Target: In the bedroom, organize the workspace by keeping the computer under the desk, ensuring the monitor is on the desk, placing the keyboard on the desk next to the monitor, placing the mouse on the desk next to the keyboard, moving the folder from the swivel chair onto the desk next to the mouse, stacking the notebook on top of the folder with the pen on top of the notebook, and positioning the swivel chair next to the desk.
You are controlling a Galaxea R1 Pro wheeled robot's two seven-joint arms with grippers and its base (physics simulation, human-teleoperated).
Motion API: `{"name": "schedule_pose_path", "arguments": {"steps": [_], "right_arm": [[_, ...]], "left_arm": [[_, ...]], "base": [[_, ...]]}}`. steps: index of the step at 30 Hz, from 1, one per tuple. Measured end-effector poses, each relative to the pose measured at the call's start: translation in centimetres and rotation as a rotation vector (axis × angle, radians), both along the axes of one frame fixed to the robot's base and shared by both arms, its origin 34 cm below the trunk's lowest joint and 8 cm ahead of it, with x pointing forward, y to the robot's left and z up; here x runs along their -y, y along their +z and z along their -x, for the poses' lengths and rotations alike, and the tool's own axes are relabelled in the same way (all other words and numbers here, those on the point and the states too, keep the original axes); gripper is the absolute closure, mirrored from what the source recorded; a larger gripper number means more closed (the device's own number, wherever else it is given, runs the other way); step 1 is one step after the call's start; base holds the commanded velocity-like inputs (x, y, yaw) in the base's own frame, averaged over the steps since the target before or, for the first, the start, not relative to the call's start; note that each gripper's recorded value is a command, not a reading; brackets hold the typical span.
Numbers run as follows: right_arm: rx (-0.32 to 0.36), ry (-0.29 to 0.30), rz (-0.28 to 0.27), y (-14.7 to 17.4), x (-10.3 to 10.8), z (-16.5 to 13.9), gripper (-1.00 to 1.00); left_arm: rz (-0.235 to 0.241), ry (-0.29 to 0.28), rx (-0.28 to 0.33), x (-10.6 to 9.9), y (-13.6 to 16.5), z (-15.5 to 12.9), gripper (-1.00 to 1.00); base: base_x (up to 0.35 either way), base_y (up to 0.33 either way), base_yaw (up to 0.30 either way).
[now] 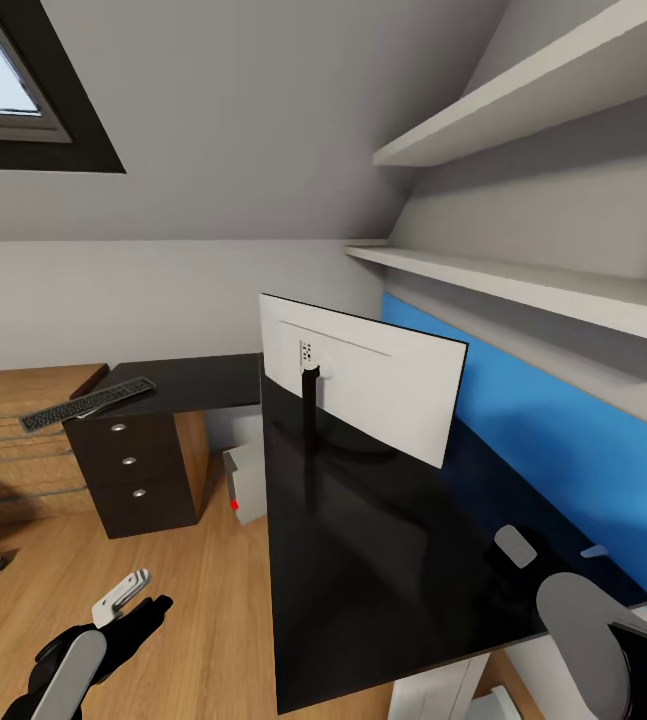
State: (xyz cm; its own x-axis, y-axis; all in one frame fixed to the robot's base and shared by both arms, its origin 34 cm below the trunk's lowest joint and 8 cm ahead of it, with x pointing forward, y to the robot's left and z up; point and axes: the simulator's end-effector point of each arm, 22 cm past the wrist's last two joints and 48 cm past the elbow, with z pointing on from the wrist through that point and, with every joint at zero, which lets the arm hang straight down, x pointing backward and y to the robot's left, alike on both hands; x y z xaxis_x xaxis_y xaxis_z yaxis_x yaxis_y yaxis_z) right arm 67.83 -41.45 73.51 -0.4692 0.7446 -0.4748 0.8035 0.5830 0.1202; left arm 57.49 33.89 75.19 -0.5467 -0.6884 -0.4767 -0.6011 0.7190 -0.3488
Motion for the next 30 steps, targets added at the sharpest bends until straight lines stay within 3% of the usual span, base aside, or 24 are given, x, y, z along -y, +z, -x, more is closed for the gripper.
{"name": "schedule_pose_path", "arguments": {"steps": [21, 23, 26, 30], "right_arm": [[0.022, -0.021, -0.006, 2.1, 0.2, -0.2, 1.00], [0.060, -0.059, 0.035, 3.0, 1.0, -0.6, 1.00], [0.065, -0.088, 0.065, 3.9, 1.4, -0.6, 1.00], [0.112, -0.084, 0.082, 6.3, -0.4, -2.4, 1.00]], "left_arm": [[0.006, -0.007, -0.004, 0.4, 1.6, 0.1, -1.00], [0.003, -0.017, -0.015, 0.7, 1.5, 0.4, -1.00], [-0.013, -0.034, -0.047, 1.1, 0.7, 1.0, -1.00], [-0.033, -0.039, -0.053, 1.3, 0.6, 1.3, -1.00]], "base": [[0.000, 0.000, 0.000], [0.000, 0.000, 0.000], [0.000, 0.000, 0.000], [0.000, 0.000, 0.000]]}}
